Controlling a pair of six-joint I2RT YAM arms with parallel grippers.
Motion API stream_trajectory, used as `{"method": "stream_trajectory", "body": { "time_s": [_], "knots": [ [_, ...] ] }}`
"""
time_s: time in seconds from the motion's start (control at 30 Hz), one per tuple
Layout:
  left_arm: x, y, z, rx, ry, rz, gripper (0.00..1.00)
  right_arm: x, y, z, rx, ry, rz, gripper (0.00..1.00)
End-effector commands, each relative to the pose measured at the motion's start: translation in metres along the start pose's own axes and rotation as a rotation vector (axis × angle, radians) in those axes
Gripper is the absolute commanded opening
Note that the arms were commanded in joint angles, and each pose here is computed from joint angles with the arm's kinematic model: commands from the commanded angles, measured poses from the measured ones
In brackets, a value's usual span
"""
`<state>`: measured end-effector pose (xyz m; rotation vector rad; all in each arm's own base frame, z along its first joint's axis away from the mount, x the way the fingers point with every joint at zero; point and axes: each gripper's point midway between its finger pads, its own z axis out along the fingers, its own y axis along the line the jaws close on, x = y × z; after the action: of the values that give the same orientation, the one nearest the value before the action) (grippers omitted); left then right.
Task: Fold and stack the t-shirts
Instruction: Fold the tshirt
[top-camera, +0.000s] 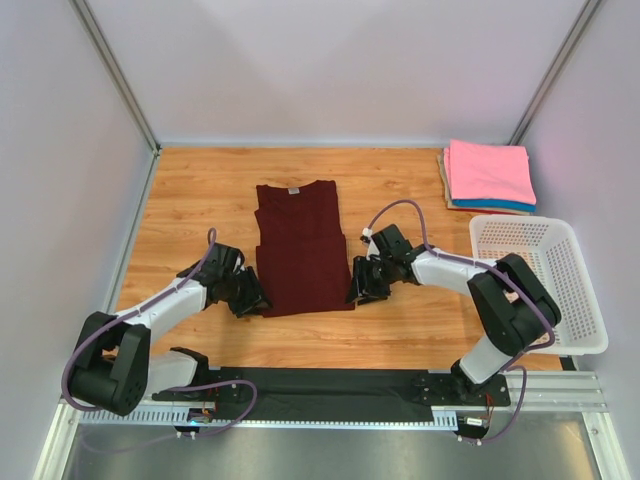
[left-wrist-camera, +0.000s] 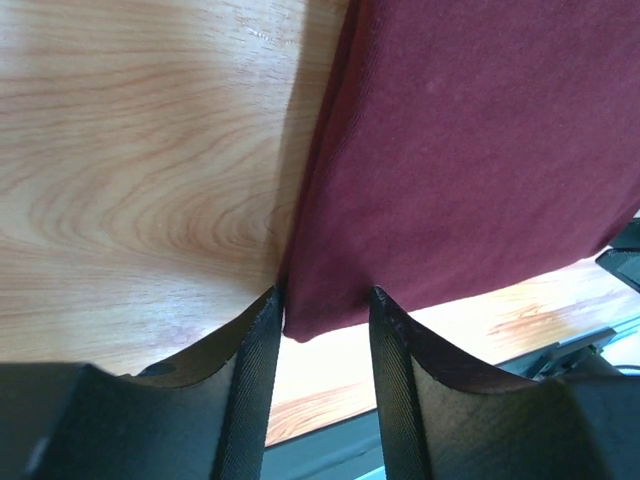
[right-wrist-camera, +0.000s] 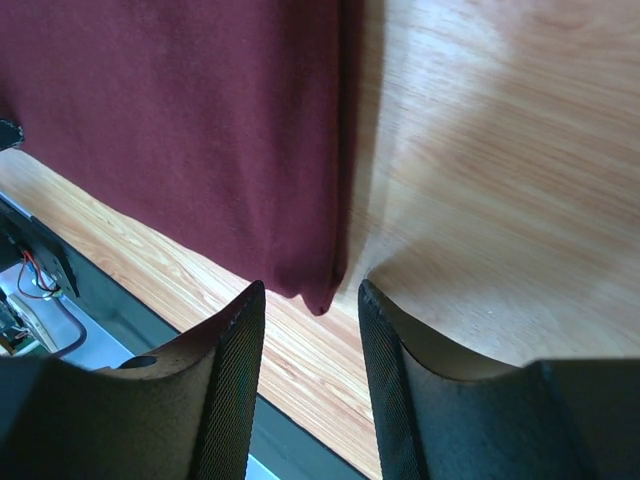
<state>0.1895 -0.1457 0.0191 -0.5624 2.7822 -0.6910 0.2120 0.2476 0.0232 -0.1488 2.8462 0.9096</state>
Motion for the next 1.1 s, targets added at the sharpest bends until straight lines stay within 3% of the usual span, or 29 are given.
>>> {"method": "stream_trajectory", "body": {
  "time_s": [0.0,0.3,0.37,0.5,0.57,0.7,0.87,1.07],
  "knots": [
    [0.005,0.022,0.003,-0.081,-0.001,-0.005,0.47,0.002,-0.001,0.008,-0.004,-0.005,-0.002,0.44],
    [0.007,0.034,0.002,-0.131,-0.005,0.008,0.49,0.012,-0.008,0.018,0.037,0.023,-0.004,0.38],
    [0.008,0.032,0.003,-0.121,0.004,0.007,0.45,0.014,-0.012,0.020,0.060,0.023,0.003,0.35],
    [0.010,0.033,0.003,-0.120,0.012,0.007,0.19,0.016,-0.018,0.019,0.095,0.018,0.002,0.14],
    [0.012,0.032,0.002,-0.118,0.014,0.009,0.00,0.019,-0.021,0.015,0.118,0.015,-0.001,0.08],
    [0.011,0.028,-0.005,-0.093,-0.008,0.013,0.00,0.023,-0.027,0.005,0.155,-0.007,-0.011,0.00],
    [0.016,0.028,-0.011,-0.081,-0.005,0.015,0.00,0.027,-0.036,-0.002,0.207,-0.016,-0.016,0.00],
    [0.021,0.029,-0.014,-0.079,0.009,0.017,0.25,0.033,-0.027,-0.002,0.164,-0.013,-0.001,0.23]
  ]
}}
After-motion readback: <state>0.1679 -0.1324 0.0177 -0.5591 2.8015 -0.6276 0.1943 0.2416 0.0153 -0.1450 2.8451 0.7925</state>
